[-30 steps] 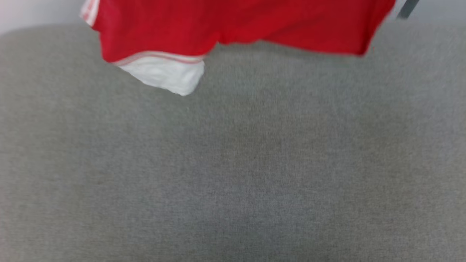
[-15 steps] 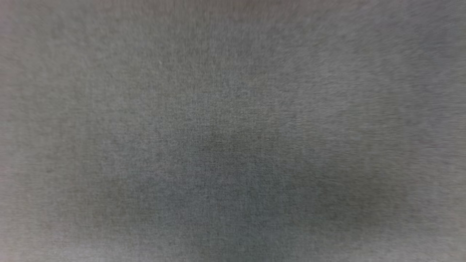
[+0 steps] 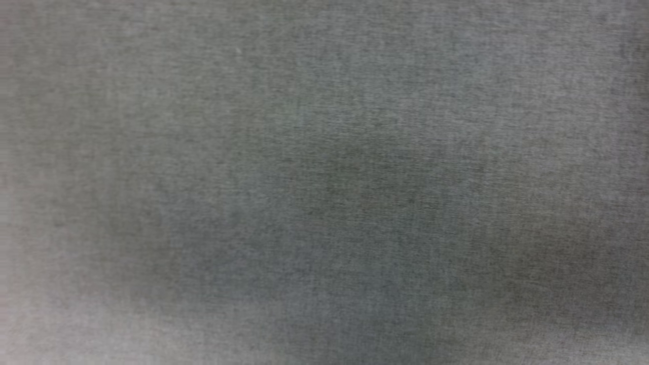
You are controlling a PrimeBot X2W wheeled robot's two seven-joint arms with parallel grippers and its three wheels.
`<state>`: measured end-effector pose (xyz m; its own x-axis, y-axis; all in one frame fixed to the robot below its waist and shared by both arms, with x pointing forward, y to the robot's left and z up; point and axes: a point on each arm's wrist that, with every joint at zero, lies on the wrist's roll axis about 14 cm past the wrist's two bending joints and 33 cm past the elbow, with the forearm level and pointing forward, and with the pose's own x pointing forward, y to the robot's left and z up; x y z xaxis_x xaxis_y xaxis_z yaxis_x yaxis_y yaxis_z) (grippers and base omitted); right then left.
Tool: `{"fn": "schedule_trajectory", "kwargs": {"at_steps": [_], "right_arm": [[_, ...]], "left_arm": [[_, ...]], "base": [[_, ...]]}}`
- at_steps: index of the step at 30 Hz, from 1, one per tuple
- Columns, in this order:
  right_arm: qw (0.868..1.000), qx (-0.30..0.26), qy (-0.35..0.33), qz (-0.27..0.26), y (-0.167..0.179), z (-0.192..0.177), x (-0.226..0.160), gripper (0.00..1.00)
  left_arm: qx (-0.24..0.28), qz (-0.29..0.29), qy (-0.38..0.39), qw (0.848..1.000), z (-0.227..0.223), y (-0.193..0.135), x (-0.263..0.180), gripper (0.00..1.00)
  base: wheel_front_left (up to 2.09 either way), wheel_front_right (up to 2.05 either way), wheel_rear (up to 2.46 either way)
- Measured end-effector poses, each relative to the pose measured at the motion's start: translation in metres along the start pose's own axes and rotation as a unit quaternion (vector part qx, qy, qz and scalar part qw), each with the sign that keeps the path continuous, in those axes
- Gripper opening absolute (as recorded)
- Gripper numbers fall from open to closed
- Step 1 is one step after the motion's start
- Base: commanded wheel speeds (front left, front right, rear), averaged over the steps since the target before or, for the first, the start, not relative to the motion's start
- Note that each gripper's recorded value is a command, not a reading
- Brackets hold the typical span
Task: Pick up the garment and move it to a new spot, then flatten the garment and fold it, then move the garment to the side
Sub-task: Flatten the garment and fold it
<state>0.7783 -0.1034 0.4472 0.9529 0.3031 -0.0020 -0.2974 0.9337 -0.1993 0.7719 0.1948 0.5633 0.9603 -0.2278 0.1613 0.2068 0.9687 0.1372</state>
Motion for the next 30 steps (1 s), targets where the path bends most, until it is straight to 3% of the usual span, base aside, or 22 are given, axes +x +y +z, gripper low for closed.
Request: {"fn": "schedule_trajectory", "kwargs": {"at_steps": [7, 15, 22, 30], "right_arm": [[0.999, 0.015, 0.012, 0.05, 0.041, 0.008, -0.009, 0.0], [0.996, 0.043, 0.038, 0.073, 0.042, 0.027, -0.054, 0.0], [0.986, 0.049, 0.098, 0.128, 0.046, 0.024, -0.131, 0.0], [0.976, 0.063, 0.167, 0.127, 0.021, 0.005, -0.238, 0.0]], "left_arm": [[-0.004, -0.025, 0.062, 0.998, -0.028, -0.01, -0.041, 0.0], [-0.028, -0.057, 0.118, 0.991, -0.02, -0.016, -0.108, 0.0], [-0.048, -0.064, 0.172, 0.982, -0.012, -0.016, -0.187, 0.0], [-0.084, -0.063, 0.233, 0.967, -0.011, -0.052, -0.296, 0.0]], "base": [[0.0, 0.0, 0.0], [0.0, 0.0, 0.0], [0.0, 0.0, 0.0], [0.0, 0.0, 0.0]]}}
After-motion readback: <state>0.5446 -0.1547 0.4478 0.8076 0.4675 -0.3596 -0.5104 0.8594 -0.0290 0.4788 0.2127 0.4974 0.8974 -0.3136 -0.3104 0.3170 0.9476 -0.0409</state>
